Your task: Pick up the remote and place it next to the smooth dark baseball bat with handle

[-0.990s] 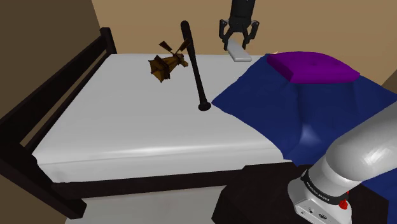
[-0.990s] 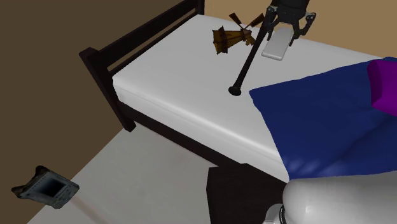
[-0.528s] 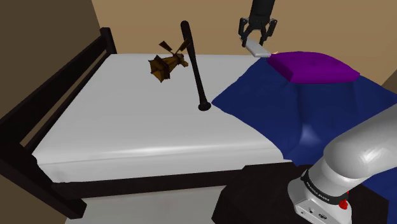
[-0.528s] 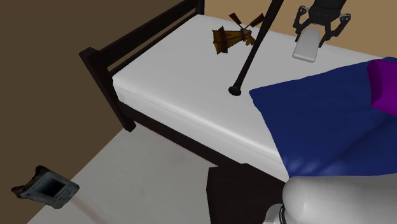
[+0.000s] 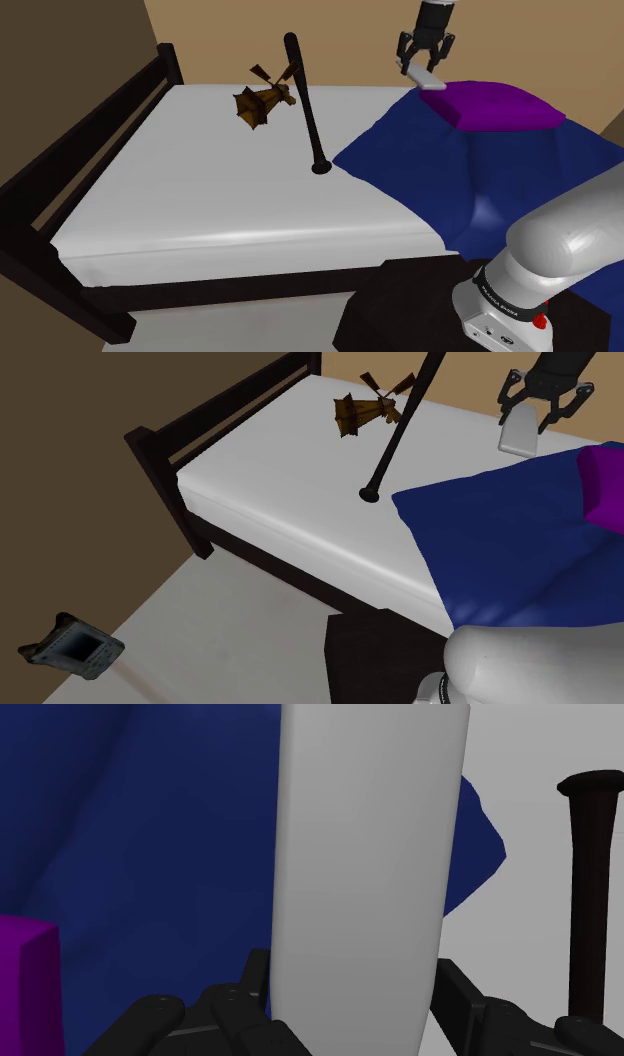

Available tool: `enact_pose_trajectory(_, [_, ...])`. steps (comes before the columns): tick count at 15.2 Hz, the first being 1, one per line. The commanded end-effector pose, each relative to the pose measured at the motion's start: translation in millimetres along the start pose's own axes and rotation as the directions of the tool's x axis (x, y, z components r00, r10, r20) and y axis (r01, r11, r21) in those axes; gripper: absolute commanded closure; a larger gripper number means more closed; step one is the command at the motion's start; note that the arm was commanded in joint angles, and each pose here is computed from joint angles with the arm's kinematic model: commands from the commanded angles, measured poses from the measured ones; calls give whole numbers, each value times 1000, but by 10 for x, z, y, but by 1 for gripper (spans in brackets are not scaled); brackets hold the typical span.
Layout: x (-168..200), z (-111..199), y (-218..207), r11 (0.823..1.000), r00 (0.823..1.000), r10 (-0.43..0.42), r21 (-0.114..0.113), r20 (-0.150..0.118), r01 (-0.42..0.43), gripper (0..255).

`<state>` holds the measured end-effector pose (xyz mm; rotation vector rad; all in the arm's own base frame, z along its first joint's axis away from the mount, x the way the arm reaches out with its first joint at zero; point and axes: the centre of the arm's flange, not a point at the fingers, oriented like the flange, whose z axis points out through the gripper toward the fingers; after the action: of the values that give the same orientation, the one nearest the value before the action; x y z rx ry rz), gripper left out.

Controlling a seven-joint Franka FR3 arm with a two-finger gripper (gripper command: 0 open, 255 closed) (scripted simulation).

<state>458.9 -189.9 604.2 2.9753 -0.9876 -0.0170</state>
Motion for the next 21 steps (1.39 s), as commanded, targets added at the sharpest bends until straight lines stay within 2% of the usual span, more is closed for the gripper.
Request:
enact_pose_trajectory(1, [15, 100, 1, 1000, 1000, -1, 0, -1, 1, 255])
enact_pose_trajectory(21, [24, 1156, -9, 1000, 1000, -1, 0, -1, 1, 255])
